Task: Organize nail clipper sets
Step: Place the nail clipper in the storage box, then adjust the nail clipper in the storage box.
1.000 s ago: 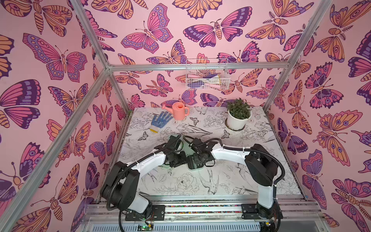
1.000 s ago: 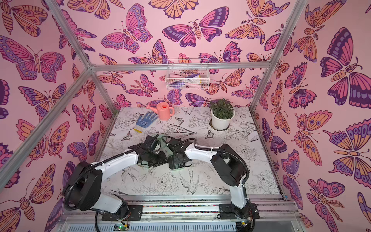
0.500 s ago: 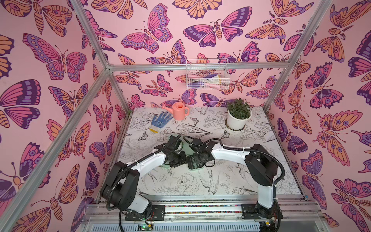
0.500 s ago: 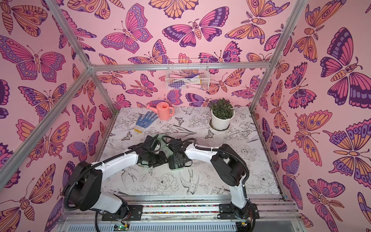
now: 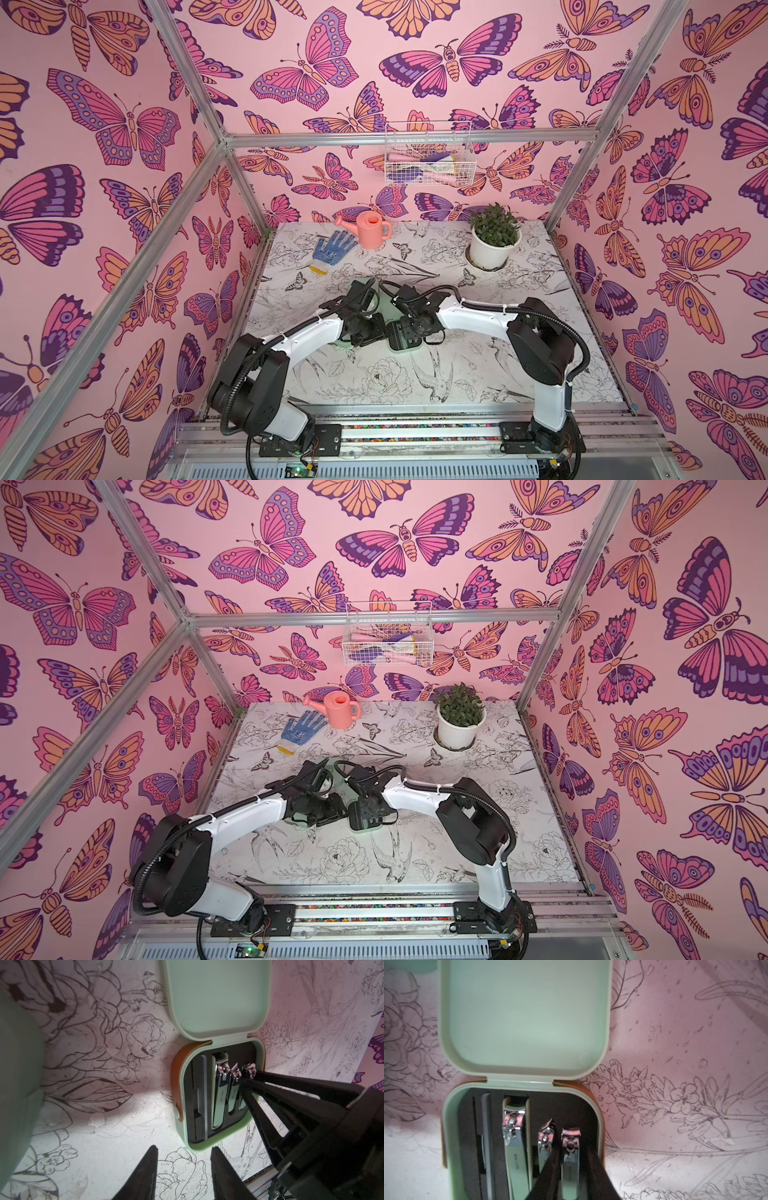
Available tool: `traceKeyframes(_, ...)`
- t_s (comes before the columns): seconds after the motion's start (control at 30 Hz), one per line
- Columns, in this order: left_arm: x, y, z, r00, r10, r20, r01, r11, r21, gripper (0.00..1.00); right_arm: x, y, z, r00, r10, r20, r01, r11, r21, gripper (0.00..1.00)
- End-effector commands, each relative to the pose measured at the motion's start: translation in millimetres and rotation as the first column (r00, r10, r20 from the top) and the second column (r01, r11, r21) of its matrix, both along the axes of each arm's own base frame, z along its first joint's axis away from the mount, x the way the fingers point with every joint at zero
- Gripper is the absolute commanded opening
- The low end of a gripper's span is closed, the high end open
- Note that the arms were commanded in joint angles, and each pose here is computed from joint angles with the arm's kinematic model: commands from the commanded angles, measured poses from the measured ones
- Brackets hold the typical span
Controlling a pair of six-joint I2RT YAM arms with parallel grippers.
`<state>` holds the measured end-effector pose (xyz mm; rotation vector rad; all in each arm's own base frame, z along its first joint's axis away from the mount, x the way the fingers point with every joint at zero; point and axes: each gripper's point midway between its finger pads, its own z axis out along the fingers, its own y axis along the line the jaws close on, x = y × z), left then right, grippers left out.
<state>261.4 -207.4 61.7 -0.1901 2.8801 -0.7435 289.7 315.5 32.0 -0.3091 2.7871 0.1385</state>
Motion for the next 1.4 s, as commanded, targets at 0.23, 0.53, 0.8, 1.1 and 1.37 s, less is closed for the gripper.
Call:
traceKeyframes(0.23,-4,-1,-2,1.0,-0.017,-0.008,0.017,1.0,-0.002,0.45,-3,7,34,0.999,0.03,0.015,-0.031,0.999,0.039,0.28)
traceKeyframes(0.53,-5,-1,-2,1.0,-0.019,-0.01,0.019,1.0,-0.002,0.45,-3,6,45,0.999,0.034,0.026,-0.035,0.998,0.044,0.15)
traceKeyframes(0.8,-7,1,-3,1.0,-0.016,-0.009,0.016,1.0,0.003,0.45,-3,8,27,0.999,0.033,-0.003,-0.033,0.999,0.024,0.11)
traceKeyframes(1.1,-7,2,-4,1.0,-0.016,-0.011,0.016,1.0,0.004,0.45,-3,7,10,0.999,0.029,-0.023,-0.03,1.0,-0.009,0.1)
traceKeyframes(1.37,-7,2,-4,1.0,-0.016,-0.013,0.016,1.0,0.005,0.45,-5,4,-2,0.999,0.023,-0.04,-0.024,0.999,-0.027,0.09)
